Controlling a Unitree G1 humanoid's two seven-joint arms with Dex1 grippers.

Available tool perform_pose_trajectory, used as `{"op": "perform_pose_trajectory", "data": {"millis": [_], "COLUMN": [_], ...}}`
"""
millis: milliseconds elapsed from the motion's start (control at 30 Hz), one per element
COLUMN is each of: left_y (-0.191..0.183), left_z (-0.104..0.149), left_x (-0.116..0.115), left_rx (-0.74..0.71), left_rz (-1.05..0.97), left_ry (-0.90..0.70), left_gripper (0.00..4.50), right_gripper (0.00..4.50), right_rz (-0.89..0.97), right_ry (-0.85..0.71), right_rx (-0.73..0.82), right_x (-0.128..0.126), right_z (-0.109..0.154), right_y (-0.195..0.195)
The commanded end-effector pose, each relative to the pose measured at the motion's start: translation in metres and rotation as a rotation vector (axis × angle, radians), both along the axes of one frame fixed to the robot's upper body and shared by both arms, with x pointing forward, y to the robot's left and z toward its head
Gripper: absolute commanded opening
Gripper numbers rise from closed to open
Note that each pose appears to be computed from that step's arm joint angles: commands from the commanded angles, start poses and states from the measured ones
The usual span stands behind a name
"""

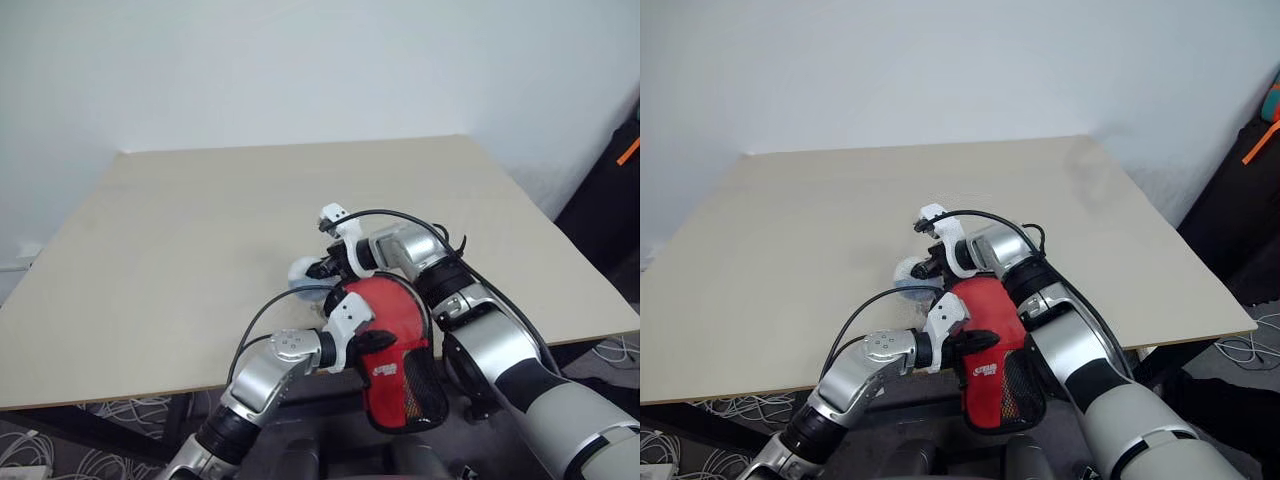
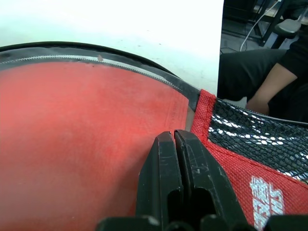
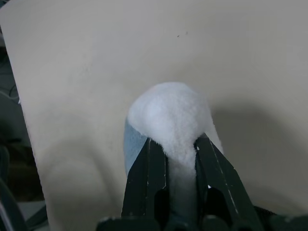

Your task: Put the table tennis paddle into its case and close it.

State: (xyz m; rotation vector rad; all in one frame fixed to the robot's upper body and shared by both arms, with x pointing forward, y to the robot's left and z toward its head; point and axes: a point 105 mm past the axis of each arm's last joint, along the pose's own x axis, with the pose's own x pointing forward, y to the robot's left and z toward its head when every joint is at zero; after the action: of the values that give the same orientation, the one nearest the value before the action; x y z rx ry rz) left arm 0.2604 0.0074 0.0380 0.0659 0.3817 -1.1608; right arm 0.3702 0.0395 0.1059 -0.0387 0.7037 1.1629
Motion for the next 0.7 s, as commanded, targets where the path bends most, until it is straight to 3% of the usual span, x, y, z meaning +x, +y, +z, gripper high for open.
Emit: {"op": "perform_pose_trajectory", "data": {"millis": [33, 533, 700], "left_y": [0.011, 0.011, 0.011], "left_z": [-0.010, -0.012, -0.012], "left_x": [0.012, 0.014, 0.018], "left_rx": [0.069, 0.068, 0.063], "left_rz": [0.068, 0.093, 0.108], "left_ry": [-0.004, 0.005, 0.008], "left_gripper": [0.00, 0.00, 0.00], "right_gripper": [0.17, 0.17, 0.17], "right_rz": [-0.023, -0.312, -0.413], "right_ry": [-0.099, -0.342, -0.454], "right_rx": [0.088, -0.032, -0.104], "right_x": [0.013, 0.063, 0.080], "right_z": [0.035, 0.033, 0.040], "right_y": [0.010, -0.020, -0.048]}}
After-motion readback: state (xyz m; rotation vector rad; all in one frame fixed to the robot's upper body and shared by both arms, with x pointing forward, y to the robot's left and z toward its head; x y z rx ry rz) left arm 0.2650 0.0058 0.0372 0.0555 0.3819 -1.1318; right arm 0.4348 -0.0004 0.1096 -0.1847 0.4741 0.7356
